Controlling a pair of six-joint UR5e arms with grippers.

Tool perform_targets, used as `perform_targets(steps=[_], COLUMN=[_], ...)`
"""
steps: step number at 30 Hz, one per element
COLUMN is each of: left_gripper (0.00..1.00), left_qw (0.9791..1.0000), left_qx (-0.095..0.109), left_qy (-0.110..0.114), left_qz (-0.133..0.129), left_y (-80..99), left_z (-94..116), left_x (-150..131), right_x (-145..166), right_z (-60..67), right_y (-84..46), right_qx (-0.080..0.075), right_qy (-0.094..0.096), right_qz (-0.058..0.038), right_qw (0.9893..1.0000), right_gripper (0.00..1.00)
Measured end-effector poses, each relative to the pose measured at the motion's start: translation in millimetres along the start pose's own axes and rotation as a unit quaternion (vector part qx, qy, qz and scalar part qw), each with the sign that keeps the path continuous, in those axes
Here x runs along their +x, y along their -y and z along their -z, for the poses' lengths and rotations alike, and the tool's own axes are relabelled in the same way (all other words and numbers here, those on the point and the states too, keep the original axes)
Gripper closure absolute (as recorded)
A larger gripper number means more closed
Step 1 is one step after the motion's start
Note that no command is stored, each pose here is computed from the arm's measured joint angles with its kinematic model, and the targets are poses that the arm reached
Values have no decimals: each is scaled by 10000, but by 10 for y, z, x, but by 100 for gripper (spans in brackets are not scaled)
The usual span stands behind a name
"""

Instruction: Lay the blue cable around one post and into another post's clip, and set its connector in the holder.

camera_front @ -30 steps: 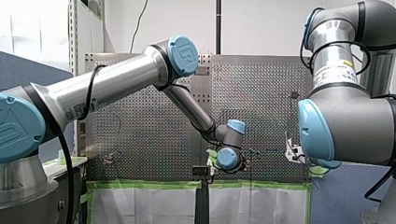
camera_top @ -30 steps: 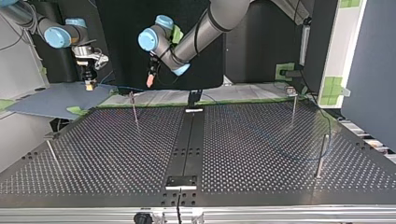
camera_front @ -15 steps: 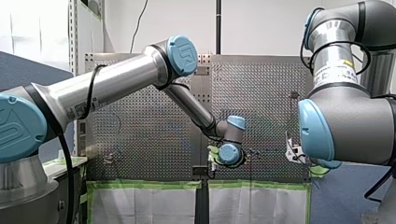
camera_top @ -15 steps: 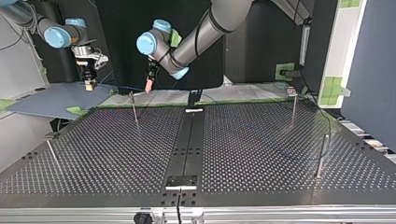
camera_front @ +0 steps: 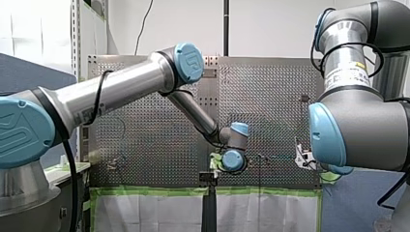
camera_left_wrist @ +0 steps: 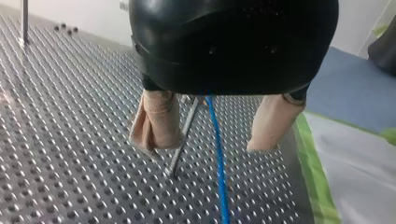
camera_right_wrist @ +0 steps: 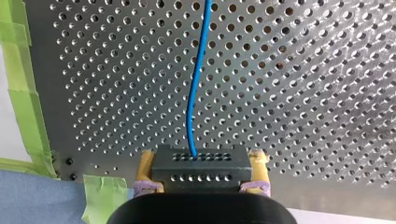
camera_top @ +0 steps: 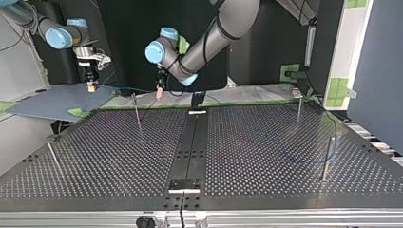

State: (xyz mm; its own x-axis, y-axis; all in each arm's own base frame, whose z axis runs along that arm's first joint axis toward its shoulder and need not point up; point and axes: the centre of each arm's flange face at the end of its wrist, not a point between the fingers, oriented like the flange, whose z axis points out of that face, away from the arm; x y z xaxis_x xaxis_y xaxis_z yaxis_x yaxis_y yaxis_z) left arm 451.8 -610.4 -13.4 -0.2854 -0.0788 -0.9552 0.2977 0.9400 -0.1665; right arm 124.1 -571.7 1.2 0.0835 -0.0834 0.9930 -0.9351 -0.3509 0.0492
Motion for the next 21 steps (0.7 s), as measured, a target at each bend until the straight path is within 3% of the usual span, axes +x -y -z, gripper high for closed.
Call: perform_targets(steps=[11, 18, 20, 21], left_gripper=[0, 0, 27, 27], left_qw=[9995, 9994, 9993, 9993], left_qx=[-82, -97, -81, -74], left_qy=[202, 232, 251, 259], left_qz=[210, 257, 272, 276], left_y=[-87, -106, -111, -112], left_z=[-251, -277, -274, -272], left_x=[-196, -217, -200, -192], right_x=[-5, -8, -8, -8], right_z=[10, 20, 22, 23], right_y=[-10, -87, -107, -119], right_qx=[42, -41, -71, -91], right_qy=[26, 25, 25, 25], right_qz=[81, -113, -174, -196], right_qw=[10000, 9999, 9998, 9998], right_gripper=[100, 100, 100, 100])
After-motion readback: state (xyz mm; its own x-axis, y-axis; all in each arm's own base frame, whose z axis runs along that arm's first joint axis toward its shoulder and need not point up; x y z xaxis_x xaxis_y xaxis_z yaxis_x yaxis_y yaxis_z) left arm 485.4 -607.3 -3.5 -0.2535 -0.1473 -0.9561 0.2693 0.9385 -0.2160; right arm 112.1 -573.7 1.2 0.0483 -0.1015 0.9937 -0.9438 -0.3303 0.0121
